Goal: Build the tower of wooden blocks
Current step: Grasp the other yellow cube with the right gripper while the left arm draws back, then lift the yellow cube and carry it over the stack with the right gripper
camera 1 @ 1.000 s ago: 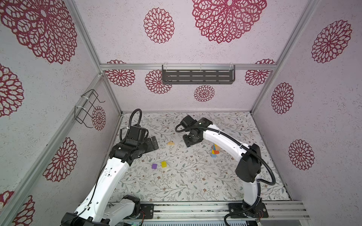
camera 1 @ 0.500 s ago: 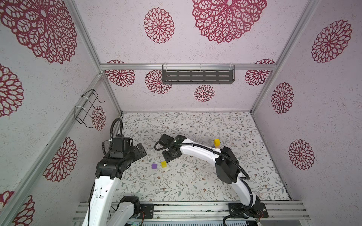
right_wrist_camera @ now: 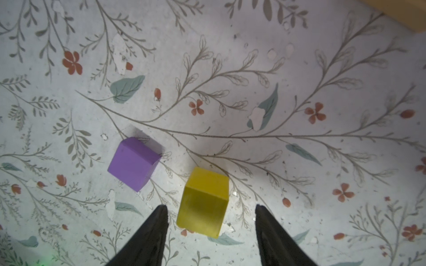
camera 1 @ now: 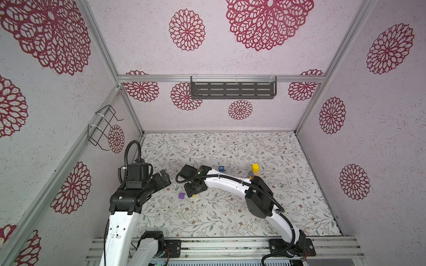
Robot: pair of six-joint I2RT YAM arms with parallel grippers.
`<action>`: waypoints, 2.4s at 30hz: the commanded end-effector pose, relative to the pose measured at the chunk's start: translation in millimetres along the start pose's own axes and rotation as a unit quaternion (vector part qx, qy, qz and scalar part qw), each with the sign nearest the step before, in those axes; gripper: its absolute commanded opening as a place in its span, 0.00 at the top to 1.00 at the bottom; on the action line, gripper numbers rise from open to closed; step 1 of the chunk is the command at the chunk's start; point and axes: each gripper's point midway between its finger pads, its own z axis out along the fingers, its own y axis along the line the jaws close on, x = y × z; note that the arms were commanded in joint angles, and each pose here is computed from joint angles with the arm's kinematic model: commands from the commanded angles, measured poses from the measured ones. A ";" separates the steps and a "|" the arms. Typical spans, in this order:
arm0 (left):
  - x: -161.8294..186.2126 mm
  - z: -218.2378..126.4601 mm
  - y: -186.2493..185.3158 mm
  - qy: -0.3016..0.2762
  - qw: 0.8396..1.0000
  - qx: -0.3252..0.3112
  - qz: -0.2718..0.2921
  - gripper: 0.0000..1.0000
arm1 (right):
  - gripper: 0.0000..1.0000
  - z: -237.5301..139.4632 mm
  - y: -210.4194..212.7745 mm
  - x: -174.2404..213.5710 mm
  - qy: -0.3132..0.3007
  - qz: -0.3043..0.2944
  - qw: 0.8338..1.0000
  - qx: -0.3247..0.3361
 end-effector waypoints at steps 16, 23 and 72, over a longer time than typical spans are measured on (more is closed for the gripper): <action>-0.2 -1.2 -8.5 -0.003 1.000 0.030 0.002 0.03 | 0.66 -12.2 -13.9 -4.7 -0.002 0.002 0.999 0.041; 1.1 0.8 -25.5 0.011 0.997 0.073 0.017 0.03 | 0.66 -61.8 -44.4 -25.1 -0.035 -0.001 0.997 0.068; 1.1 109.7 -175.0 0.083 0.984 0.078 0.139 0.03 | 0.66 -252.2 -301.6 -9.2 -0.095 0.151 0.978 0.110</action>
